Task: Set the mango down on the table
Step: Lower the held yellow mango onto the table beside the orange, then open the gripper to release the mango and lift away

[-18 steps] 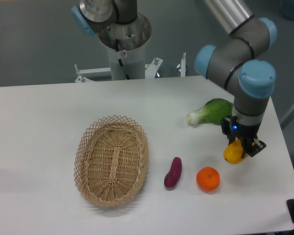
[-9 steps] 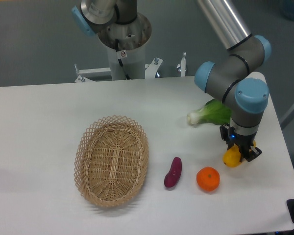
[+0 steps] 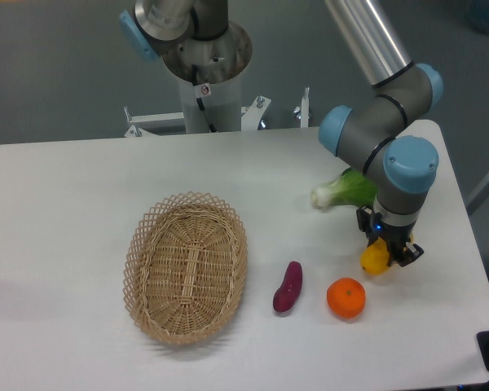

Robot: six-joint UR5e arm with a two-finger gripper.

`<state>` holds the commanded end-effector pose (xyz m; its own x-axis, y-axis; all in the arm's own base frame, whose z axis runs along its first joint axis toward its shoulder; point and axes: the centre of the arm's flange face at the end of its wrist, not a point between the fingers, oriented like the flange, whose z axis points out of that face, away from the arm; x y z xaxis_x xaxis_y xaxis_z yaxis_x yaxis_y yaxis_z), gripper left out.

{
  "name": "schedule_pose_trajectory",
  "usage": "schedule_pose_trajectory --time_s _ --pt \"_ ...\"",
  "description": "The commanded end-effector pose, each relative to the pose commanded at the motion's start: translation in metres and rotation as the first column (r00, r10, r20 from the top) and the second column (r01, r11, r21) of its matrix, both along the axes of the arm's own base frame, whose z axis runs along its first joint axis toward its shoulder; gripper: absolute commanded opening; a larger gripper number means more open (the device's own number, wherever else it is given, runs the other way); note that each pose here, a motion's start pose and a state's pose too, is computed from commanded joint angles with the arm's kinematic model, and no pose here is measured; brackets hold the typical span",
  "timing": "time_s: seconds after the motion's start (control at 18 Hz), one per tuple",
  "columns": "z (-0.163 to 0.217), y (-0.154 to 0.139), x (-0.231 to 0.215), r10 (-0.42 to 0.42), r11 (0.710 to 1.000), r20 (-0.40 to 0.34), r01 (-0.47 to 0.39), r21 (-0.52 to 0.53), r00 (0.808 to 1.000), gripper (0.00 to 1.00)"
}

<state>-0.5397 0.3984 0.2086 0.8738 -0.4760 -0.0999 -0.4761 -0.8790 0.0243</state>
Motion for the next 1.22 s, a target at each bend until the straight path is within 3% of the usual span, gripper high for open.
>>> schedule_pose_trajectory --time_s 0.33,0.39,0.5,0.56,0.83,1.0,1.22 --pt "-0.001 -0.001 0.002 0.002 1.000 0.003 -0.002 -0.001 1.000 0.50" --pt "0.000 -0.001 0.002 0.000 1.000 0.002 0.000 0.001 1.000 0.59" --pt "0.002 0.000 0.000 0.000 1.000 -0.011 0.000 0.009 1.000 0.90" --pt "0.003 0.001 0.000 -0.002 1.000 -0.019 0.002 0.012 1.000 0.99" --pt "0.021 0.003 -0.008 0.014 0.999 -0.045 -0.013 0.038 0.999 1.00" --pt "0.055 0.010 -0.017 0.018 0.998 -0.077 -0.014 0.056 0.997 1.00" --pt "0.110 0.014 -0.013 0.011 0.995 -0.030 -0.008 0.100 0.999 1.00"
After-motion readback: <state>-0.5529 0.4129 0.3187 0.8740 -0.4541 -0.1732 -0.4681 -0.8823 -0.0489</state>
